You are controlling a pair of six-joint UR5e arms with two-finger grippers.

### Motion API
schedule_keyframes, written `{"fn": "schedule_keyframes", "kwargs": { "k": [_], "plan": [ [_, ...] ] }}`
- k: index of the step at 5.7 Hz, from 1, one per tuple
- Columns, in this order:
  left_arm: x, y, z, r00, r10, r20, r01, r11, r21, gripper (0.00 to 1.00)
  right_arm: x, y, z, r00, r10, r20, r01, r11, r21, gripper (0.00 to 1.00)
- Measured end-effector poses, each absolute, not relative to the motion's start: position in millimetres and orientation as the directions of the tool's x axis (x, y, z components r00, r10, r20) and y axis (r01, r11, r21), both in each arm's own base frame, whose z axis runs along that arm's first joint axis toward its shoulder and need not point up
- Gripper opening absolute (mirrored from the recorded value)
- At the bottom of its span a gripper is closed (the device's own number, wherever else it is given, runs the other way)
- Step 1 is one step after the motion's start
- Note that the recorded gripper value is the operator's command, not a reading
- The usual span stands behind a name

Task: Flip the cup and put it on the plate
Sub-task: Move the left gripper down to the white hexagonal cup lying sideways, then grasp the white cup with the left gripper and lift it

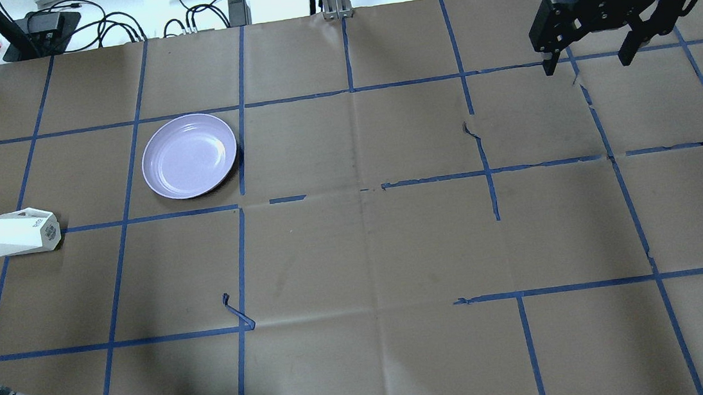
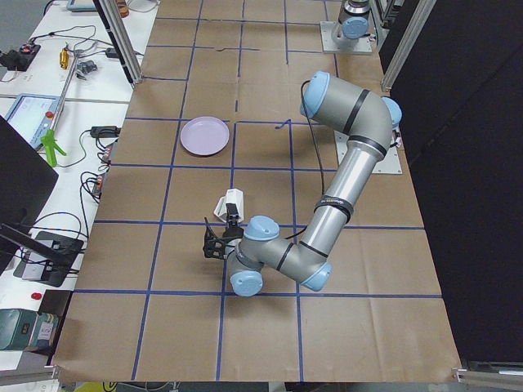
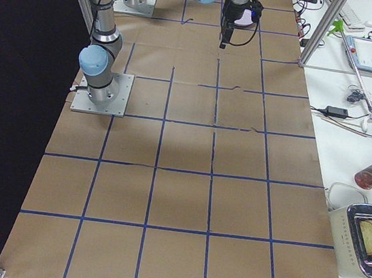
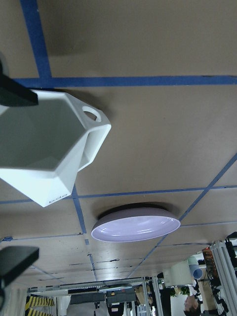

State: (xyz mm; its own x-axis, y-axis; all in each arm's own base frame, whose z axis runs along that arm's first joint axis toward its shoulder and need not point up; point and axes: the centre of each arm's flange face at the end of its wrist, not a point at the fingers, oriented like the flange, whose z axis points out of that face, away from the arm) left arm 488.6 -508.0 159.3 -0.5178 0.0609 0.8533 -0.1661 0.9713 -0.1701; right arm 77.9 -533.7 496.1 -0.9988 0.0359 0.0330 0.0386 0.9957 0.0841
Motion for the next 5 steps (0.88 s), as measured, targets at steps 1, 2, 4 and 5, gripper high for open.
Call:
{"fn": "schedule_keyframes", "kwargs": {
  "k": [1,2,4,5],
  "plan": [
    [481.4,-507.4,140.8,-0.471,0.081,0.878,-0.151,0.974,-0.171,0.99,77.9,-533.7,496.1,-0.999,0.036,0.033,0.039,0.996,0.084,1.0],
    [472.2,-508.0,125.1,-0.426,0.103,0.899,-0.132,0.976,-0.174,0.98,77.8,-533.7,496.1,-0.999,0.036,0.033,0.039,0.996,0.084,1.0],
    [457.4,-516.9,117.2,-0.386,0.127,0.914,-0.125,0.974,-0.189,0.11,77.8,-533.7,496.1,-0.999,0.036,0.033,0.039,0.996,0.084,1.0],
    [454.6,-519.0,117.7,-0.372,0.124,0.92,-0.141,0.972,-0.188,0.0,77.8,-533.7,496.1,-0.999,0.036,0.033,0.039,0.996,0.084,1.0]
  ]
}}
